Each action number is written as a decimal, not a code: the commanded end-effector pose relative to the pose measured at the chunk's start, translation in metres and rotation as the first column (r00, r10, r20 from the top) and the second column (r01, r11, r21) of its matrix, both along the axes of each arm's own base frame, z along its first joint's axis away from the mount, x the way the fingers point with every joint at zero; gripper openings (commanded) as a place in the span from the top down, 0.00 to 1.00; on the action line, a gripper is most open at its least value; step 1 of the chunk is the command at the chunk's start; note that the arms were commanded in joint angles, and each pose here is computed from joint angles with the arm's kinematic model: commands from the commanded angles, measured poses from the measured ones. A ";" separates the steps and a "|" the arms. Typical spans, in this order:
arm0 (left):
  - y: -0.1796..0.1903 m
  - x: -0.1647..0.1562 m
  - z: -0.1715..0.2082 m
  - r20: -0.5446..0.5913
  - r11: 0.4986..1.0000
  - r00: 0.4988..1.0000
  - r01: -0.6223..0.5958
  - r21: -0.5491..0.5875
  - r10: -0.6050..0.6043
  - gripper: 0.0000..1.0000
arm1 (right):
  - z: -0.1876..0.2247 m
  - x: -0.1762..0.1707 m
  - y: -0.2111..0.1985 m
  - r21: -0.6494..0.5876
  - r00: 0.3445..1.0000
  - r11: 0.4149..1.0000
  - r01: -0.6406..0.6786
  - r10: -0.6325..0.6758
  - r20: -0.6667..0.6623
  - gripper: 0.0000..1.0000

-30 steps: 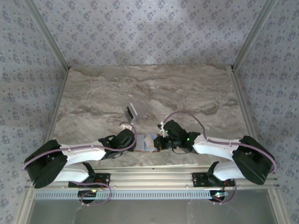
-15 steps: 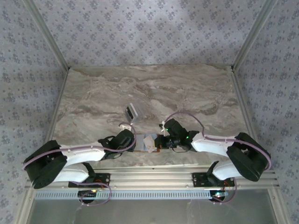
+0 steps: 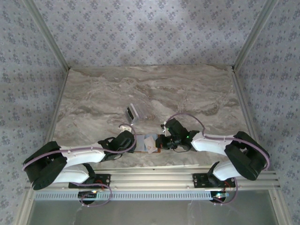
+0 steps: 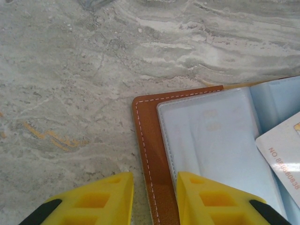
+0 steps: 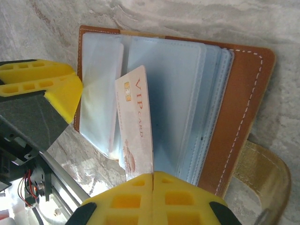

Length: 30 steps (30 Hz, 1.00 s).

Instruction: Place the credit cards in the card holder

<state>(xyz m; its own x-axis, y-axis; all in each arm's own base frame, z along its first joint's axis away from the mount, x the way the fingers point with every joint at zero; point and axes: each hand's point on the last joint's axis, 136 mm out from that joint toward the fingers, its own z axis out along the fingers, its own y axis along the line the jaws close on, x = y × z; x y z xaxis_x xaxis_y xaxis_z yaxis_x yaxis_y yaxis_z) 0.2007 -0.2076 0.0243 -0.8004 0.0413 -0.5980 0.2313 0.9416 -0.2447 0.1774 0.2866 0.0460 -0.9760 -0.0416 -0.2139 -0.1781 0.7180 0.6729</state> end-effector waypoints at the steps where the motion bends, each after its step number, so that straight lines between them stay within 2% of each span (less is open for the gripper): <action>1: 0.006 -0.005 -0.005 -0.007 1.000 1.000 -0.009 0.016 0.009 0.70 | -0.003 -0.001 0.005 0.006 0.999 1.000 0.003 -0.002 -0.045 1.00; 13: 0.007 -0.007 -0.004 -0.003 1.000 1.000 -0.008 0.007 0.008 0.70 | -0.001 0.008 0.020 0.023 0.999 1.000 -0.001 0.002 -0.046 1.00; 30: 0.010 -0.010 -0.005 -0.007 1.000 1.000 -0.006 0.003 0.006 0.70 | -0.009 0.019 0.032 -0.003 0.997 0.998 0.070 -0.070 0.045 1.00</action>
